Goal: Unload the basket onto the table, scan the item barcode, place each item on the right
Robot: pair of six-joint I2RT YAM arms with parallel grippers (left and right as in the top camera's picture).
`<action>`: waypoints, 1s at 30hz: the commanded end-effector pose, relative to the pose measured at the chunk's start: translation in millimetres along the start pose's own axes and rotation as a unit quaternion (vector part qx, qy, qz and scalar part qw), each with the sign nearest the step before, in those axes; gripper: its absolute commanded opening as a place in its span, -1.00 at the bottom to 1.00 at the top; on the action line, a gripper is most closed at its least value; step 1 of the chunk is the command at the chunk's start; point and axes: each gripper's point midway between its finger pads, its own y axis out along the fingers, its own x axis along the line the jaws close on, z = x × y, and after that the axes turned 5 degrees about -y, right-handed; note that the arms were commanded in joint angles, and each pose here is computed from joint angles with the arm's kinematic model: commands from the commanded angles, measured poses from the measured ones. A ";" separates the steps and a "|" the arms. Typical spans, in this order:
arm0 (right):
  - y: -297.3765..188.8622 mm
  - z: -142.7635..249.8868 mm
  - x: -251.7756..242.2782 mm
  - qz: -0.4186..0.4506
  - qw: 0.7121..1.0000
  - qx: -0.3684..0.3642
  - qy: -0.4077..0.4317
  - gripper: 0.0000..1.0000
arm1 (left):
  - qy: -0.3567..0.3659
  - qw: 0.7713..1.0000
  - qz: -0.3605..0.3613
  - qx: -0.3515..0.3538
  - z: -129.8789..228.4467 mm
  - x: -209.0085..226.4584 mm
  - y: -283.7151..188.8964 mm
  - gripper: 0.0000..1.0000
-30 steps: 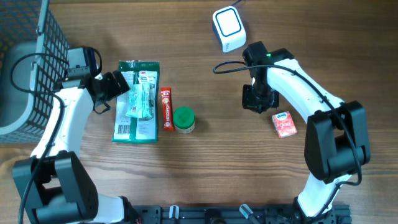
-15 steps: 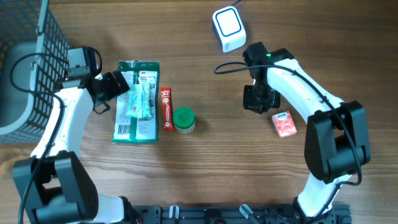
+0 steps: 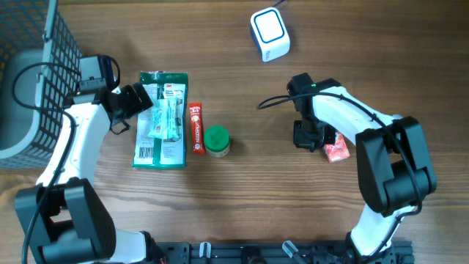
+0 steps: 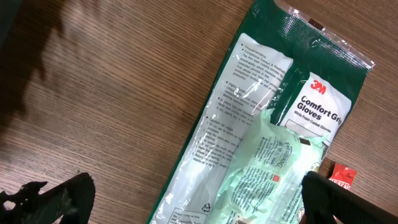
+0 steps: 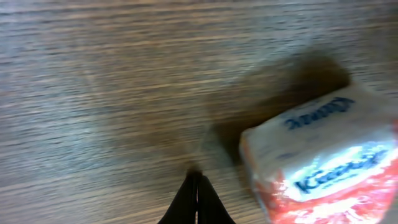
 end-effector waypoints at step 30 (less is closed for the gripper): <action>18.4 12.5 -98.7 0.138 0.986 0.031 0.088 -0.91 | -0.004 1.000 0.010 -0.013 -6.9 -3.2 -8.4 1.00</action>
